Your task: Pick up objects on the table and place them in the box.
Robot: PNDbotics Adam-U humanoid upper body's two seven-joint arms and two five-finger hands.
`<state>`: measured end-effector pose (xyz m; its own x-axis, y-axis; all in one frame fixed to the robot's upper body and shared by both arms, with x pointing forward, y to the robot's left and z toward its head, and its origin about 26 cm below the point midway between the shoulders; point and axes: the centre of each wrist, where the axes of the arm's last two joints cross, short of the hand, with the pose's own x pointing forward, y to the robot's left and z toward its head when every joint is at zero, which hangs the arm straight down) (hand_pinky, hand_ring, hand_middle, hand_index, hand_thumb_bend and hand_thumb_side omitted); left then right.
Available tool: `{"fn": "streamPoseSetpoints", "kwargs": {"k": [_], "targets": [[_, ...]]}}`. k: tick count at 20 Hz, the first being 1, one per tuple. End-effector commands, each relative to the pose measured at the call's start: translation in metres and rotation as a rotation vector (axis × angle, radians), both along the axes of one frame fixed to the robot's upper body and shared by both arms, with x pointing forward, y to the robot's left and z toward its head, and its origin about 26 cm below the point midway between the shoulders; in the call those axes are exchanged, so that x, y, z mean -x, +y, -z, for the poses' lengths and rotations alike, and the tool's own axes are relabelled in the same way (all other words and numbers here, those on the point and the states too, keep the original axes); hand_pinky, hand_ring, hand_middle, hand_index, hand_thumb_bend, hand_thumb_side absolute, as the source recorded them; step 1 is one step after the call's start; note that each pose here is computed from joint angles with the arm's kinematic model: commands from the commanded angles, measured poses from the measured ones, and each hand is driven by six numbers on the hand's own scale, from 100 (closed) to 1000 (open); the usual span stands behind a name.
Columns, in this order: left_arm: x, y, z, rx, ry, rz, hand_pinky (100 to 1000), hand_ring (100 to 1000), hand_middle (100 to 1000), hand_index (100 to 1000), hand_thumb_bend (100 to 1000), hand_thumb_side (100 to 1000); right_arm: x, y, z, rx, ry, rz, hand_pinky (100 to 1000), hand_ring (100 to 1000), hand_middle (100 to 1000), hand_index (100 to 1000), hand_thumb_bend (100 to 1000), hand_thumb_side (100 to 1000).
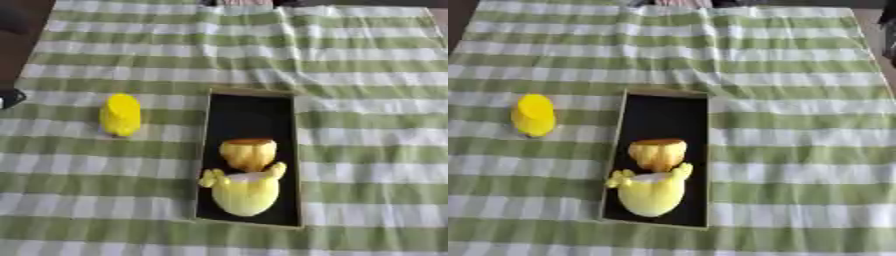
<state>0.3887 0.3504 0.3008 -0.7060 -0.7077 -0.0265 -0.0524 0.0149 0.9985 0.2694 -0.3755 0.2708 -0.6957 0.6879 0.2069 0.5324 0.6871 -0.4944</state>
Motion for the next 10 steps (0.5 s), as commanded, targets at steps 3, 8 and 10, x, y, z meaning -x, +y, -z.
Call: {"fn": "streamPoseSetpoints", "kwargs": {"k": [3, 8, 10], "targets": [[-0.014, -0.001, -0.004, -0.044, 0.066, 0.0, 894, 887, 846, 885, 432, 375, 0.002, 0.002, -0.011, -0.01, -0.01, -0.003, 904, 787, 748, 839, 100, 100], [-0.025, -0.022, -0.002, -0.066, 0.095, 0.055, 892, 886, 848, 888, 424, 411, 0.002, 0.002, -0.013, -0.038, 0.011, 0.004, 906, 785, 745, 837, 100, 100], [-0.027, -0.036, -0.001, -0.085, 0.099, 0.094, 894, 888, 852, 891, 430, 410, 0.002, 0.002, -0.014, -0.044, 0.012, 0.0, 906, 784, 745, 837, 100, 100]]}}
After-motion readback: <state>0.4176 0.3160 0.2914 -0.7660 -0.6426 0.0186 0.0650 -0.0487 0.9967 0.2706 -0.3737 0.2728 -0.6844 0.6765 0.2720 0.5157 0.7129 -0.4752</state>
